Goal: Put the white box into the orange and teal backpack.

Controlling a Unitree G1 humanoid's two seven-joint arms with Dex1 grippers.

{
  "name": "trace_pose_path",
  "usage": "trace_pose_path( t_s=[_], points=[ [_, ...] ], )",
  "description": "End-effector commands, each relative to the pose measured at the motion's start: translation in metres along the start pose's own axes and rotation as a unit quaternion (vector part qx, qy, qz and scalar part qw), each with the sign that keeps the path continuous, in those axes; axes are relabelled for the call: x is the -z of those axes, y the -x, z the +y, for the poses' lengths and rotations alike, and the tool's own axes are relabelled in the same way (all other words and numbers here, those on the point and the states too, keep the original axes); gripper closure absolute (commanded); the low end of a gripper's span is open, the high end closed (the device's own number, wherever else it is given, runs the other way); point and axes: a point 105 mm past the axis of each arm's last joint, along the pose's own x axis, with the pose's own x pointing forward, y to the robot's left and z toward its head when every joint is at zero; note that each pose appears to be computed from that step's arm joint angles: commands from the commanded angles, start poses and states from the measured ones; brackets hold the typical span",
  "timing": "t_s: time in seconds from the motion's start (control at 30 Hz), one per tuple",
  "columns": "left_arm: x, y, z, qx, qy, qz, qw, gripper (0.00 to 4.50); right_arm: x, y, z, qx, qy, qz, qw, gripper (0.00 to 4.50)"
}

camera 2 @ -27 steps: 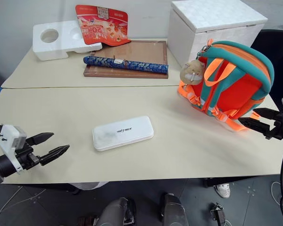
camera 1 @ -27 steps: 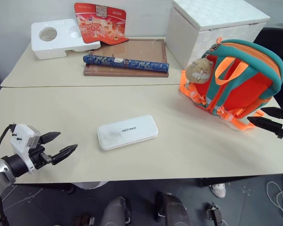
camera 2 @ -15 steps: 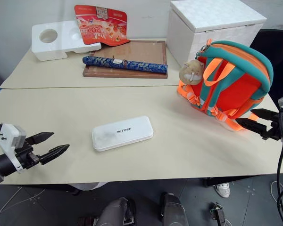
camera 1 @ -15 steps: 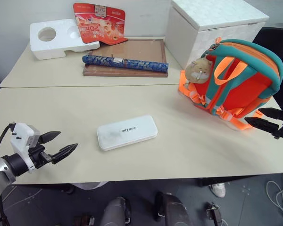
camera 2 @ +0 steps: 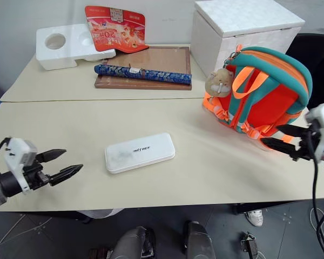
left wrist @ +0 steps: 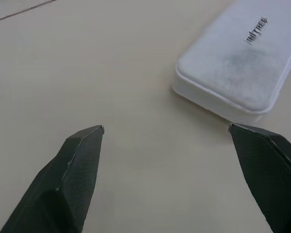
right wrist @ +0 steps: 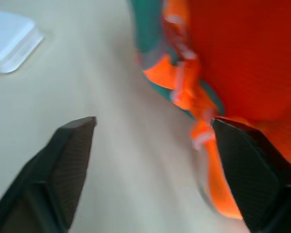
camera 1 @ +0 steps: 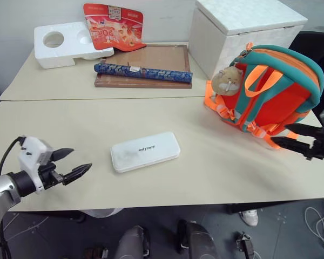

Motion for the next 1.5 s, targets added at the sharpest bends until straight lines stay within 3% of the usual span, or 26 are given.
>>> trace_pose_path(
  t_s=[0.03,0.27,0.37,0.7,0.97,1.17,1.27,1.4,1.5],
  points=[
    [0.001,-0.012,0.005,0.003,-0.021,0.020,1.000,1.49,-0.013,-0.027,0.027,-0.064,0.043,-0.003,0.997,1.95],
    [0.000,-0.039,0.000,0.041,-0.037,0.032,0.998,3.64,-0.018,-0.093,0.055,-0.130,0.089,-0.014,0.987,4.31],
    [-0.002,-0.048,-0.002,0.058,-0.044,0.034,0.997,4.45,-0.017,-0.115,0.060,-0.140,0.107,-0.010,0.984,4.50],
    [-0.017,-0.076,-0.019,0.124,-0.005,0.002,0.992,4.45,-0.007,-0.165,0.072,-0.132,0.131,0.001,0.983,4.50],
    [-0.023,-0.097,-0.016,0.128,-0.001,-0.011,0.992,4.45,-0.005,-0.164,0.088,-0.155,0.110,-0.011,0.982,4.50],
    [-0.021,-0.104,-0.007,0.123,0.009,0.002,0.992,4.45,0.001,-0.157,0.082,-0.137,0.110,-0.001,0.984,4.50],
    [-0.014,-0.094,0.007,0.118,0.062,0.029,0.991,3.89,0.002,-0.155,0.075,-0.124,0.113,0.003,0.986,4.50],
    [-0.005,-0.075,0.010,0.158,0.206,0.078,0.963,2.67,0.002,-0.155,0.071,-0.116,0.118,0.002,0.986,4.50],
    [-0.009,-0.071,0.007,0.181,0.270,0.088,0.942,1.78,0.001,-0.156,0.071,-0.116,0.120,0.001,0.986,4.50]
  ],
)
